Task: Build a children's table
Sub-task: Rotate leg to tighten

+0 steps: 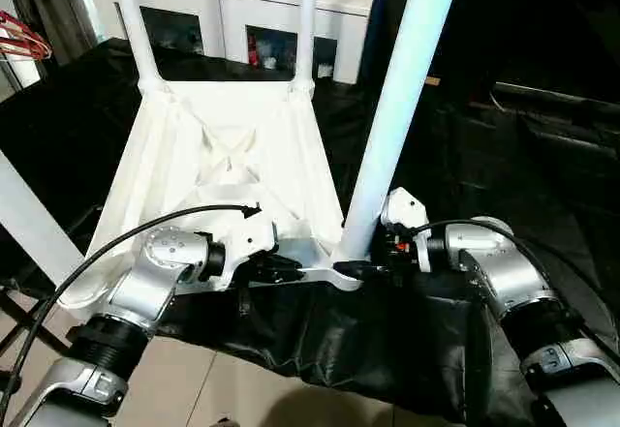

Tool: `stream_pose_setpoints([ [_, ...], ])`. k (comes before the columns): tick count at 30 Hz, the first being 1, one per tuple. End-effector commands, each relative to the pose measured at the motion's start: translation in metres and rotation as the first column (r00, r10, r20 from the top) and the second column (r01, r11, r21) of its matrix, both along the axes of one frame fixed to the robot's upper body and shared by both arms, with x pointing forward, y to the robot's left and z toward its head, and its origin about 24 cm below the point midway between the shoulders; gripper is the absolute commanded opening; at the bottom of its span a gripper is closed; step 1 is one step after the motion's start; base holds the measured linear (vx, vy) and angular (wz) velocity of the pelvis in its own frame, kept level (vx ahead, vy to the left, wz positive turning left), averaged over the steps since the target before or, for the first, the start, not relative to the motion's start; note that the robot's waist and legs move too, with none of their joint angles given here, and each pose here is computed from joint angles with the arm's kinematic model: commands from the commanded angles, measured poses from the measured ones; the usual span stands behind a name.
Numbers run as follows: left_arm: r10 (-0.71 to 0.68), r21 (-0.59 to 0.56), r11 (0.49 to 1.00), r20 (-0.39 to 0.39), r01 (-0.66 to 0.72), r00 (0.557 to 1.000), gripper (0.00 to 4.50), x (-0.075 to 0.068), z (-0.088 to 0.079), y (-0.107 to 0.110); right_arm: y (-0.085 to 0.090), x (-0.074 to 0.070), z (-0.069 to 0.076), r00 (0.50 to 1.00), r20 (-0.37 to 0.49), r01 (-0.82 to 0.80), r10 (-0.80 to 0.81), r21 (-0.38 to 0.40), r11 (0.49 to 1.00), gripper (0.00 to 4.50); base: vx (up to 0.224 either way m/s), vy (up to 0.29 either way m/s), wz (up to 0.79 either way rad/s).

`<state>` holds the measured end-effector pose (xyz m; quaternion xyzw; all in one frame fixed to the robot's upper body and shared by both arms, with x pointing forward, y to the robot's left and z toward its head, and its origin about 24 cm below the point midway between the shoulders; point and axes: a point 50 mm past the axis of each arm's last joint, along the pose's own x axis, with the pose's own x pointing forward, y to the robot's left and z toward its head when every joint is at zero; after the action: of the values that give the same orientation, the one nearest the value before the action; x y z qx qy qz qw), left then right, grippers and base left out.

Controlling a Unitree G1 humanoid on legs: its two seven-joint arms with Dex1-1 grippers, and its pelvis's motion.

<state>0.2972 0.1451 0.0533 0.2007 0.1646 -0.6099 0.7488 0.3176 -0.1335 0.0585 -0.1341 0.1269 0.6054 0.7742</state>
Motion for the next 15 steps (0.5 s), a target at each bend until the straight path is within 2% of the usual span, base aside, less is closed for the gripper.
stream_pose_setpoints([
  [1, -0.057, -0.049, 0.997, 0.036, 0.058, 0.998, 0.0, 0.0004, 0.0082, -0.011, -0.0006, 0.0024, 0.0053, 1.0, 0.016, -0.019, 0.019, 0.0, 1.0, 3.81, 0.0, 0.0, 0.0],
  [2, -0.058, -0.049, 0.997, 0.036, 0.059, 0.998, 0.0, 0.0004, 0.0081, -0.0109, -0.0007, 0.0019, 0.0051, 1.0, 0.015, -0.025, 0.025, -0.003, 1.0, 3.63, 0.0, 0.0, 0.0],
  [5, -0.057, -0.045, 0.997, 0.034, 0.058, 0.998, 0.0, 0.0006, 0.0075, -0.0097, -0.0014, 0.0002, 0.0038, 0.999, 0.012, -0.046, 0.046, -0.008, 0.999, 3.51, 0.0, 0.0, 0.0],
  [7, -0.055, -0.044, 0.997, 0.034, 0.057, 0.998, 0.0, 0.0007, 0.0074, -0.0091, -0.0016, -0.0004, 0.0032, 0.999, 0.011, -0.052, 0.052, -0.012, 0.999, 3.22, 0.0, 0.0, 0.0],
  [15, -0.03, -0.041, 0.999, 0.043, 0.032, 0.999, 0.0, -0.0004, 0.0062, -0.0058, -0.0013, -0.0052, -0.0032, 0.997, -0.014, -0.077, 0.077, -0.034, 0.996, 2.66, 0.0, 0.0, 0.0],
])
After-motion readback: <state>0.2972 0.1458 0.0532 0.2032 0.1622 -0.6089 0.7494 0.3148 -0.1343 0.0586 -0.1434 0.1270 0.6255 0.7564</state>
